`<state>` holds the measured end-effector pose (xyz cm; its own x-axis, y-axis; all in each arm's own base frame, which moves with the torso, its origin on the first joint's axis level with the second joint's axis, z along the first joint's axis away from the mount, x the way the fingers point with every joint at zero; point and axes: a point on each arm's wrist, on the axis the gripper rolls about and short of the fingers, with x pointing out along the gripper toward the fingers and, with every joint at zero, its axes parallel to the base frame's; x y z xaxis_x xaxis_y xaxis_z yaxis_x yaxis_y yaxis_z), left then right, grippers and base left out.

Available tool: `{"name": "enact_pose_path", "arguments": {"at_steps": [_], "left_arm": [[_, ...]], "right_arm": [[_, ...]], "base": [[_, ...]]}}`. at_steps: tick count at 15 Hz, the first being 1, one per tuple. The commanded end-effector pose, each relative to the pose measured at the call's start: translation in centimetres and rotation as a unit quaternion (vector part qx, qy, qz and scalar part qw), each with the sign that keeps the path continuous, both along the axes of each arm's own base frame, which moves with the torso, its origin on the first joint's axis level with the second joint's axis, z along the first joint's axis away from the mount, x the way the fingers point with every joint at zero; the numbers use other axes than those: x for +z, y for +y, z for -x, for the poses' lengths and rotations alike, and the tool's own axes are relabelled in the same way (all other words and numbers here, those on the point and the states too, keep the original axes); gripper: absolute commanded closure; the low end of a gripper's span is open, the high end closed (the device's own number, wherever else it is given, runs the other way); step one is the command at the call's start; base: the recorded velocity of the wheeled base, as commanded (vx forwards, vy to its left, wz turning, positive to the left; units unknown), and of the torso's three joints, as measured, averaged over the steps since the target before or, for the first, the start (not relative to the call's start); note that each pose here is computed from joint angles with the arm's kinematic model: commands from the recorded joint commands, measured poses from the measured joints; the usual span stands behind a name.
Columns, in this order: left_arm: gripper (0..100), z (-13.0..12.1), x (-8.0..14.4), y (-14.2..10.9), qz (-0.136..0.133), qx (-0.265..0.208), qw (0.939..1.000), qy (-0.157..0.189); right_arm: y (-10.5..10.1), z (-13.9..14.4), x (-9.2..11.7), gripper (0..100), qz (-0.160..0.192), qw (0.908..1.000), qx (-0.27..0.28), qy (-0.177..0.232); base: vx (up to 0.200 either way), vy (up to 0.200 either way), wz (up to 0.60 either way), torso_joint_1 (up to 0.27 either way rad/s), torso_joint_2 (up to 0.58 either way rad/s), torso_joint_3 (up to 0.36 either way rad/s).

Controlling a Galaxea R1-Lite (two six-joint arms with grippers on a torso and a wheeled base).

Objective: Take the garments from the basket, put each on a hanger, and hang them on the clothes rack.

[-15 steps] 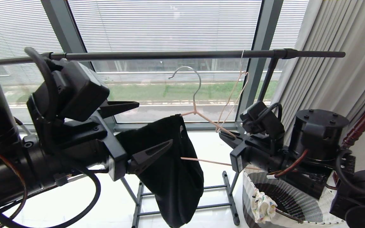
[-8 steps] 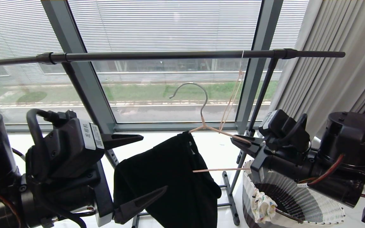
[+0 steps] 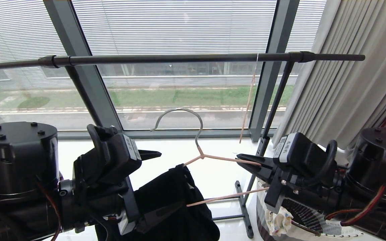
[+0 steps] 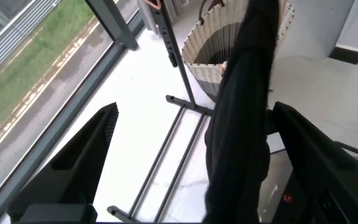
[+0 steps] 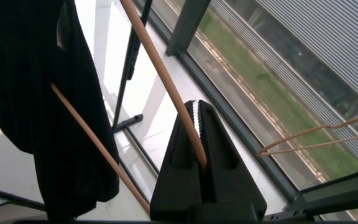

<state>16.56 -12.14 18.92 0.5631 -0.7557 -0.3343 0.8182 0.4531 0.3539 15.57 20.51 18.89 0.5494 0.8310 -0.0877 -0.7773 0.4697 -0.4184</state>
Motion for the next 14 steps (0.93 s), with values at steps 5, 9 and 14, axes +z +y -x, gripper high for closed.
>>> {"name": "enact_pose_path", "arguments": {"at_steps": [5,9,14], "left_arm": [[100,-0.21,-0.47,-0.17,-0.004,-0.006,0.9999,0.011],[100,-0.01,-0.21,-0.19,0.009,-0.034,0.9993,0.014],[100,-0.16,-0.10,0.01,0.011,-0.030,0.9994,0.012]], "right_arm": [[0.11,0.89,0.55,100,-0.009,0.9999,0.012,-0.007],[0.09,0.95,0.55,100,-0.009,0.9999,0.013,-0.007],[-0.27,1.16,0.41,0,-0.007,0.9999,0.012,-0.006]], "base": [[0.000,0.000,0.00,0.000,0.00,0.000],[0.000,0.000,0.00,0.000,0.00,0.000],[0.000,0.000,0.00,0.000,0.00,0.000]]}}
